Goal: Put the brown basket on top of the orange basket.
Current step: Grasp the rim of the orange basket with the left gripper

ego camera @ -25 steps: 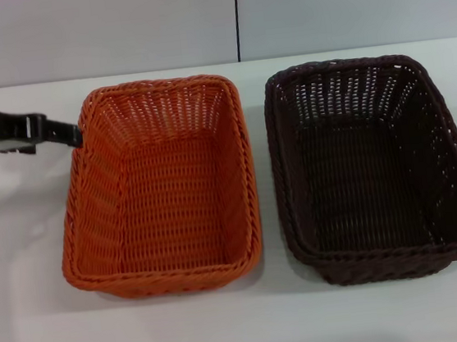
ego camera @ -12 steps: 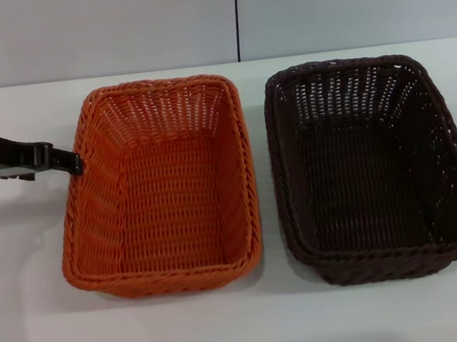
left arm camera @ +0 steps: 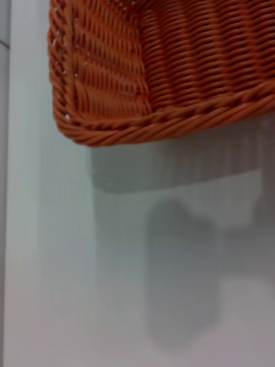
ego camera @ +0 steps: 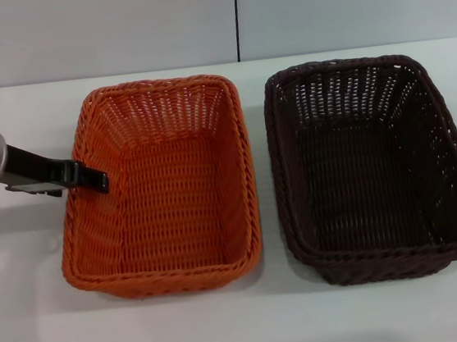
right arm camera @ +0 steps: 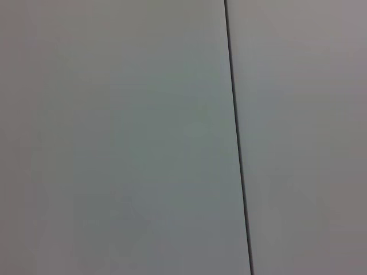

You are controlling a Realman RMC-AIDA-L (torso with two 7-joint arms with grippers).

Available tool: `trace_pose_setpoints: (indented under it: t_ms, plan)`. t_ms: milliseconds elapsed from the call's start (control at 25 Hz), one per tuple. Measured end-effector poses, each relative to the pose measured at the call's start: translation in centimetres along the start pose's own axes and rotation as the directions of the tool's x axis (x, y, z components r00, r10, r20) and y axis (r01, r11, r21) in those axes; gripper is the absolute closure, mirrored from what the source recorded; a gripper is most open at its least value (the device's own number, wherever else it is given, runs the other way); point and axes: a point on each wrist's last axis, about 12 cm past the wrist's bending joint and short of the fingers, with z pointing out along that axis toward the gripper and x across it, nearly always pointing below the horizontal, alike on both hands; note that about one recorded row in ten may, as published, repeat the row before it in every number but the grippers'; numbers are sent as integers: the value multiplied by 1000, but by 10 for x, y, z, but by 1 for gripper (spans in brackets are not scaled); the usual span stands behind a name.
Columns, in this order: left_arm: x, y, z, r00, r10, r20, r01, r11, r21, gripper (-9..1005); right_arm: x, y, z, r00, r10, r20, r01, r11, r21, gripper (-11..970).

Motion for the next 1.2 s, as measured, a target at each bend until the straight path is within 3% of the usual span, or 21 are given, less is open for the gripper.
trace_pose_setpoints:
  t_ms: [280,680,920,1080,1200]
  plan:
    - [-2,-7,9,1000,17,-24,-16,1000,9,218,-2,3,5,1000,2,6,-2,1000,-7,385]
    - [1,-2,8,1000,-5,-29,5,1000,0,248,-2,2,6,1000,1,3,-1,1000,-6,385]
    - [2,-2,9,999,-2,-36,2,1000,1,364,0,0,3,1000,-1,-5,1,1000,-1,385]
    - [2,-3,8,999,4,-39,-4,1000,2,706,1,-2,0,1000,-3,-11,3,1000,4,385]
    - [2,-2,8,999,5,-39,-5,1000,2,744,2,-3,-1,1000,-2,-15,2,1000,6,385]
